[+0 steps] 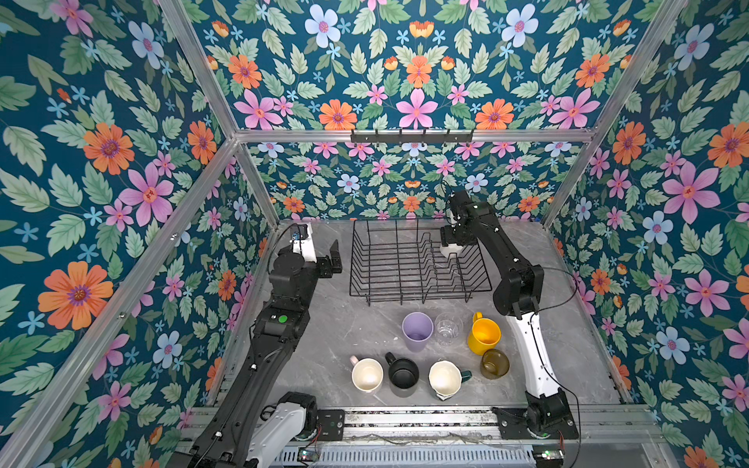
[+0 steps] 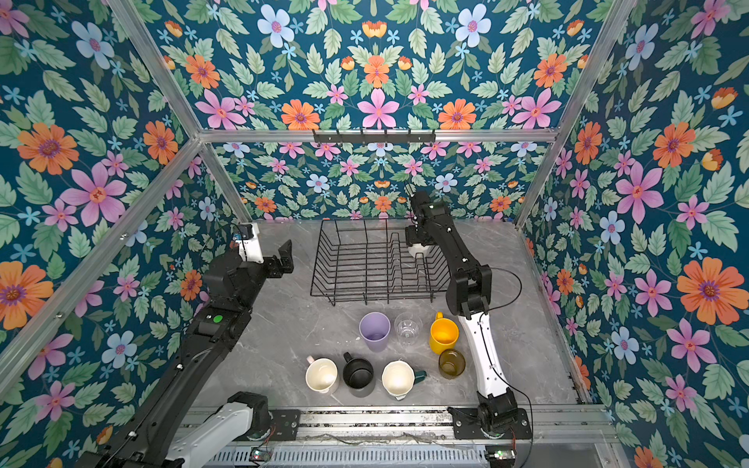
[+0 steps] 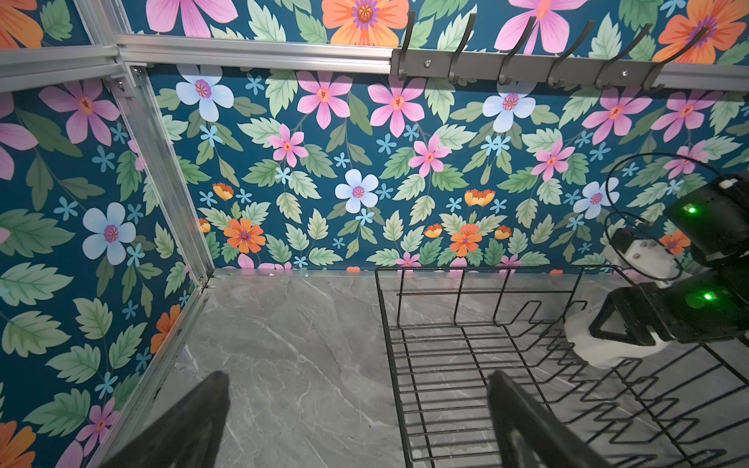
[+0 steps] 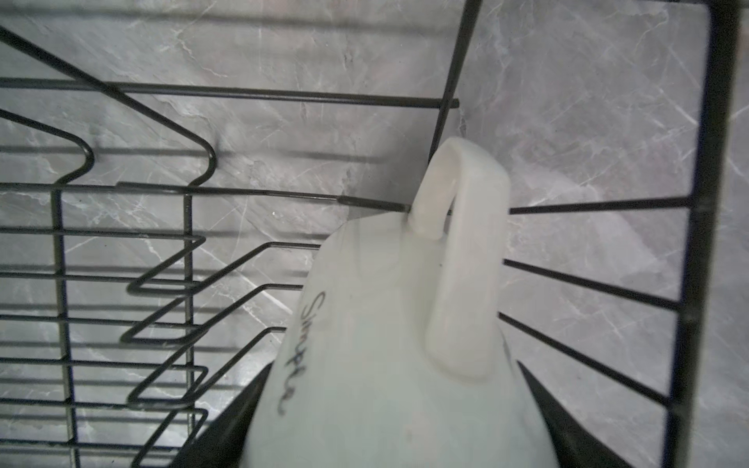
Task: Load the cups into the dish rack
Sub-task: 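Open the right gripper and lift it off the mug while left arm moves toward cups, then lower the left gripper onto the pink mug's rim and grasp it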
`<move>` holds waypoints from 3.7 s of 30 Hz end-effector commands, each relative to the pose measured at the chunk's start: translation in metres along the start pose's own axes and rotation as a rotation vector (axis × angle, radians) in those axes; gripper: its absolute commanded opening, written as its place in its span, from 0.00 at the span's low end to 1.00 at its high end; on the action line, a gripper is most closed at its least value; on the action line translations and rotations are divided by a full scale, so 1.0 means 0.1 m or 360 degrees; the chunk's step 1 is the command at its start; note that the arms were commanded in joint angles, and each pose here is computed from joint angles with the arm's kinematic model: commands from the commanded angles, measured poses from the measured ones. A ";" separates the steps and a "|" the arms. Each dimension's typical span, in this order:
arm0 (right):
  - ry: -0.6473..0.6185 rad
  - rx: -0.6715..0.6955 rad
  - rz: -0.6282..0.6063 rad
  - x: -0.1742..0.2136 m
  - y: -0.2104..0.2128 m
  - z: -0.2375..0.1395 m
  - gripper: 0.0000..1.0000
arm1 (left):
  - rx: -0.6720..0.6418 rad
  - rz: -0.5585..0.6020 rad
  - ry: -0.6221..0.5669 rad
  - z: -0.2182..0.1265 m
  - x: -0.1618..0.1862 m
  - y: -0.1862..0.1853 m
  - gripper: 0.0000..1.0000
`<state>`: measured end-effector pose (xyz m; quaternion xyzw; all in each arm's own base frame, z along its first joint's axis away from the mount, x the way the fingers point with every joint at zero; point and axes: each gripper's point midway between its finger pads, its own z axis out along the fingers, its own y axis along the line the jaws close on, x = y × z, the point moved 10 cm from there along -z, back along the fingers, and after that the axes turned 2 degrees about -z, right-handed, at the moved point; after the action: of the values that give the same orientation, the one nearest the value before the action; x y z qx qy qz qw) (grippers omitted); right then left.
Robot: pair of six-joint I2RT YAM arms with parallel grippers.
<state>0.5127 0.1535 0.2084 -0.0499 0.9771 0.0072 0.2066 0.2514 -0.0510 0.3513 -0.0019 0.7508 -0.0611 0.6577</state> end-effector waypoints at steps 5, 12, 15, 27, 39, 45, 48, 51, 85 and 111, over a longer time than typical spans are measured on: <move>0.0019 -0.0023 0.0006 0.02 0.02 -0.02 0.70 | 0.0006 -0.0010 -0.0016 -0.02 -0.03 0.00 1.00; 0.0006 -0.0022 0.0004 0.01 0.02 -0.05 0.83 | 0.0002 -0.0014 -0.0023 -0.02 -0.04 0.01 1.00; 0.0012 -0.0020 0.0003 0.01 0.01 -0.05 0.84 | 0.0002 -0.0016 -0.0022 -0.02 -0.04 0.01 1.00; -0.0088 0.0000 0.0000 -0.05 -0.02 -0.35 0.86 | -0.0006 -0.0035 -0.0026 -0.03 -0.05 0.03 1.00; -0.0380 -0.0164 0.0055 0.14 -0.09 -1.46 0.86 | -0.0087 -0.0163 0.0108 -0.17 -0.08 0.07 0.99; -0.0518 -0.0325 0.0092 0.67 -0.15 -1.83 0.86 | -0.0108 -0.0372 0.0308 -0.71 -0.20 0.11 0.97; -0.0586 -0.0368 0.0081 0.92 -0.20 -2.04 0.86 | -0.0103 -0.0495 0.0489 -0.94 -0.18 0.12 0.91; -0.0632 -0.0397 0.0050 1.11 -0.23 -2.15 0.86 | -0.0076 -0.0632 0.0637 -1.08 -0.03 0.11 0.86; -0.0562 -0.0457 0.0105 1.57 -0.26 -1.77 0.96 | 0.0100 -0.0686 0.1512 -1.03 1.21 -0.27 0.63; -0.0532 -0.0403 0.0127 1.77 -0.32 -1.76 0.95 | 0.0146 -0.0390 0.1843 -1.52 1.49 -0.49 0.55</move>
<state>0.2837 0.0998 0.2968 -0.0403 0.9228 0.1505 0.3523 0.0798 -0.1011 0.2315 -0.0218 0.9743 -0.1755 0.1394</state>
